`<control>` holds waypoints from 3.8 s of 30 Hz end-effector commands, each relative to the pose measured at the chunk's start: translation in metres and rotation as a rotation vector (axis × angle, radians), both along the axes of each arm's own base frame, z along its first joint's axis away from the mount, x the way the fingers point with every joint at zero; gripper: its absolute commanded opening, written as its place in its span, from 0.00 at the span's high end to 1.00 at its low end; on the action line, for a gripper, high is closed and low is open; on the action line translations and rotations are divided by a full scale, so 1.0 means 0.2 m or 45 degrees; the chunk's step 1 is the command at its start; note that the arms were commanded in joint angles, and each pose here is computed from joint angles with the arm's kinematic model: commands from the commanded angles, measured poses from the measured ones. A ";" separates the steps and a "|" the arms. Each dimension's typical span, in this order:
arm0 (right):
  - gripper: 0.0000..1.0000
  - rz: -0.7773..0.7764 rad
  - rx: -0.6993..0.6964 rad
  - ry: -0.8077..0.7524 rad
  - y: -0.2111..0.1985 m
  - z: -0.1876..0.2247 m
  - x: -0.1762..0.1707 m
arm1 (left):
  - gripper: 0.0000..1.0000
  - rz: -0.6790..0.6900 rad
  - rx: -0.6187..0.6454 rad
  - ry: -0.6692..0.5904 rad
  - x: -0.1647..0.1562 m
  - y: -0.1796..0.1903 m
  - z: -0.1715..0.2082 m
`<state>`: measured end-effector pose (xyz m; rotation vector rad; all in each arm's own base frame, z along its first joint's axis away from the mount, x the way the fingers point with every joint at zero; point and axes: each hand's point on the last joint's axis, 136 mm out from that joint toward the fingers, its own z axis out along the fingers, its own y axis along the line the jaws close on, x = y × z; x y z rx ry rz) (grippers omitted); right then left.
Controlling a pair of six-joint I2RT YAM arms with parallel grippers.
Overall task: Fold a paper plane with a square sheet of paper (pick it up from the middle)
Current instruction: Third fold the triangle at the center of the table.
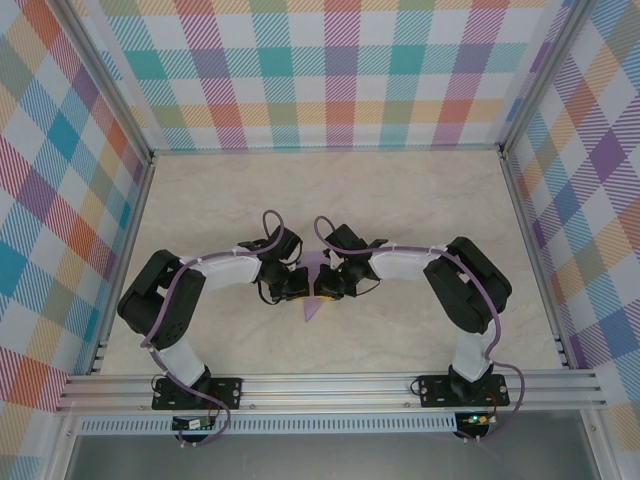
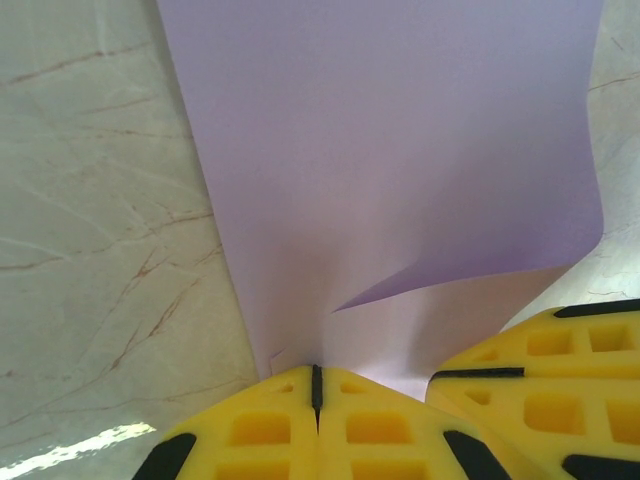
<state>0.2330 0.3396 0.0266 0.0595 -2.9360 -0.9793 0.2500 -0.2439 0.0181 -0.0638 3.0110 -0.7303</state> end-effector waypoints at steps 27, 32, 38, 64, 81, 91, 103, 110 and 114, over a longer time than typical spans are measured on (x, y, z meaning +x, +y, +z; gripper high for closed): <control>0.92 -0.041 -0.026 0.015 -0.12 -0.12 0.07 | 1.00 -0.079 0.248 0.139 -0.10 0.12 -0.16; 0.92 -0.100 -0.012 0.025 -0.18 -0.12 0.13 | 1.00 -0.101 0.295 0.166 -0.12 0.16 -0.19; 0.92 -0.191 -0.024 -0.006 -0.30 -0.10 0.23 | 1.00 -0.112 0.301 0.166 -0.12 0.16 -0.19; 0.92 -0.070 0.162 -0.013 -0.08 0.02 0.15 | 1.00 -0.283 0.142 -0.064 0.05 -0.01 0.02; 0.93 -0.135 -0.021 0.043 -0.21 -0.19 0.09 | 0.94 0.011 -0.094 -0.175 0.08 -0.09 0.30; 0.93 -0.157 -0.068 0.070 -0.24 -0.22 0.07 | 0.86 0.102 -0.237 -0.107 -0.08 -0.19 0.30; 0.94 -0.158 -0.091 0.091 -0.26 -0.24 0.05 | 0.84 0.079 -0.144 -0.005 -0.16 -0.21 0.12; 0.94 -0.158 -0.101 0.098 -0.27 -0.25 0.04 | 0.85 0.063 -0.018 0.032 -0.19 -0.14 0.04; 0.94 -0.158 -0.105 0.101 -0.27 -0.26 0.04 | 0.85 0.063 0.024 0.033 -0.20 -0.11 0.01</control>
